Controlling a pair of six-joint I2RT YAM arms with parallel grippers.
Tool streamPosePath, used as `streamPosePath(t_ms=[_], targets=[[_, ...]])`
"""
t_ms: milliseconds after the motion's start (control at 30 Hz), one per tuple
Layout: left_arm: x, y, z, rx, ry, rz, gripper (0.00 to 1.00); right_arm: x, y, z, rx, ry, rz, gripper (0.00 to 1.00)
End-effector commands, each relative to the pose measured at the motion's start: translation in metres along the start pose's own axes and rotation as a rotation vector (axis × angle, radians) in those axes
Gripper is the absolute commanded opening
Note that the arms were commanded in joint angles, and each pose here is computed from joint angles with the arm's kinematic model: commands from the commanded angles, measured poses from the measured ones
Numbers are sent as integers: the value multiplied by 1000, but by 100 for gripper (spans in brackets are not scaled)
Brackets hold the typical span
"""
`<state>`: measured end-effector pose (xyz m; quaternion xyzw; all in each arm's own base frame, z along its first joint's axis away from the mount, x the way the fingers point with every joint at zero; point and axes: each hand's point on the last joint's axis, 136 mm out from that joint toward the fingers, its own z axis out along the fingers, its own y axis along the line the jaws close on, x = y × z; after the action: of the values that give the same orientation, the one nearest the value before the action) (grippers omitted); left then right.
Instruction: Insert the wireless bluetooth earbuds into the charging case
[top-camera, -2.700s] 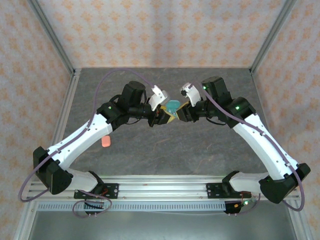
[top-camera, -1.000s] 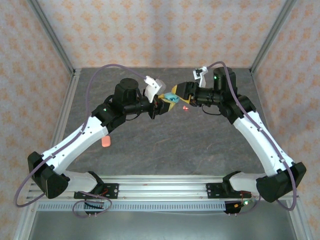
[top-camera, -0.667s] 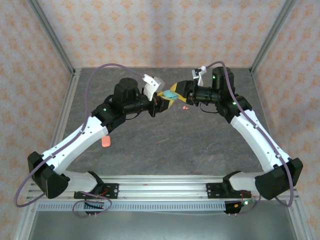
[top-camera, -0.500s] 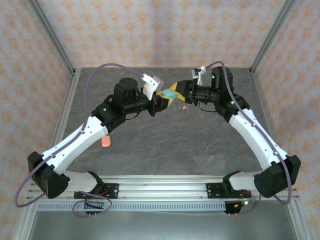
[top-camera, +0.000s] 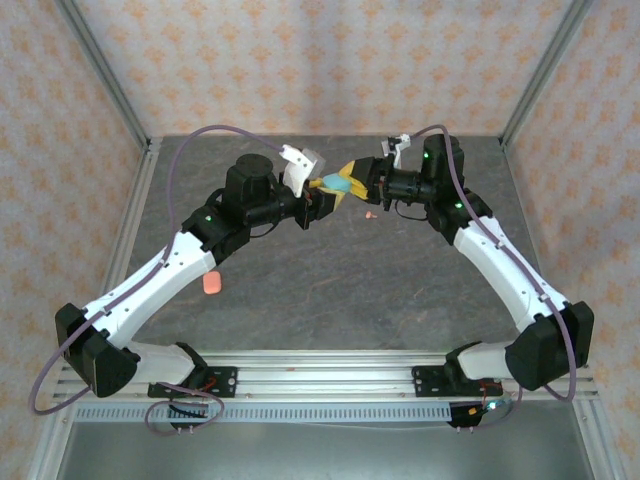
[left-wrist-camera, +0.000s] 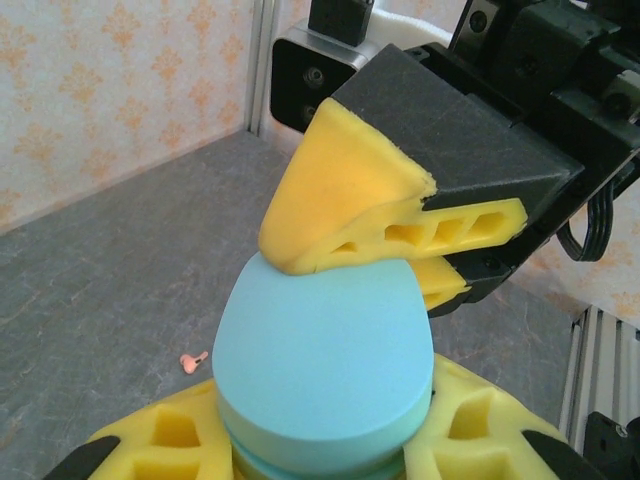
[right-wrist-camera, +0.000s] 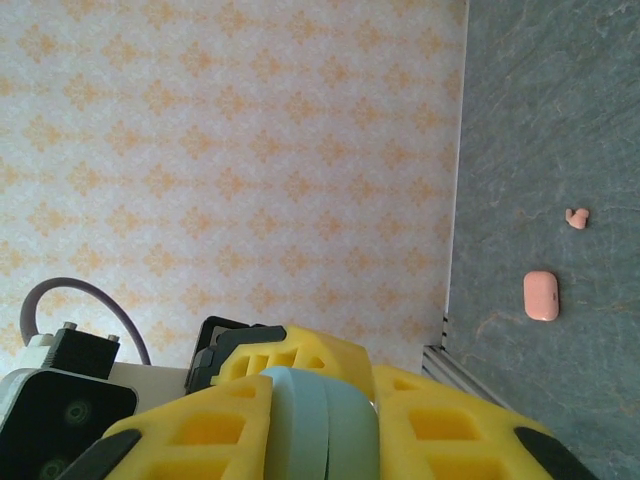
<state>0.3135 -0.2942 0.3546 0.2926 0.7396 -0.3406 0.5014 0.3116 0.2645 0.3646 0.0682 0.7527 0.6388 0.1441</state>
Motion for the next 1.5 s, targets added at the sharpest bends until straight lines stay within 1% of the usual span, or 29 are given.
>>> streamPosePath(t_ms=[0, 67, 133, 300, 333, 400, 433, 467, 600, 767, 833, 967, 1100, 1167, 1233, 1300, 1467], targets=[[-3, -24, 2, 106, -26, 48, 29, 4, 24, 2, -89, 36, -36, 5], [-3, -25, 1, 109, -28, 47, 31, 4, 25, 2, -93, 38, -33, 5], [-3, -26, 1, 116, -31, 46, 34, 4, 26, 2, -97, 38, -34, 4], [-4, -30, -2, 132, -31, 45, 49, 2, 25, 3, -99, 31, -27, 3], [-3, -30, -3, 129, -27, 45, 54, 0, 23, 3, -97, 26, -23, 3], [-2, -28, -6, 113, -22, 48, 67, -2, 21, 4, -93, 20, -13, 2], [-1, -27, -9, 101, -19, 51, 79, -4, 21, 4, -93, 13, -12, 2], [0, -25, -12, 86, -16, 54, 99, -7, 19, 5, -89, 6, -7, 1], [1, -15, -28, -2, -37, 62, 100, -14, 8, 8, -59, -20, -3, 0], [6, 5, -55, -147, -66, 62, 100, -27, -17, 14, 26, -63, -28, 0], [12, 15, -64, -214, -55, 50, 100, -35, -29, 17, 64, -94, -57, 0], [31, 41, -83, -373, 15, -14, 100, -57, -63, 27, 163, -172, -114, 0], [53, 71, -101, -534, 74, -154, 100, -77, -97, 50, 230, -215, -164, 0], [70, 92, -115, -632, 95, -287, 100, -84, -115, 70, 242, -206, -175, 0], [88, 109, -127, -701, 123, -414, 100, -87, -130, 92, 244, -179, -180, 0], [106, 117, -133, -711, 156, -490, 100, -88, -148, 116, 248, -147, -178, 0], [150, 129, -150, -786, 221, -608, 100, -91, -191, 170, 249, -80, -172, 0]])
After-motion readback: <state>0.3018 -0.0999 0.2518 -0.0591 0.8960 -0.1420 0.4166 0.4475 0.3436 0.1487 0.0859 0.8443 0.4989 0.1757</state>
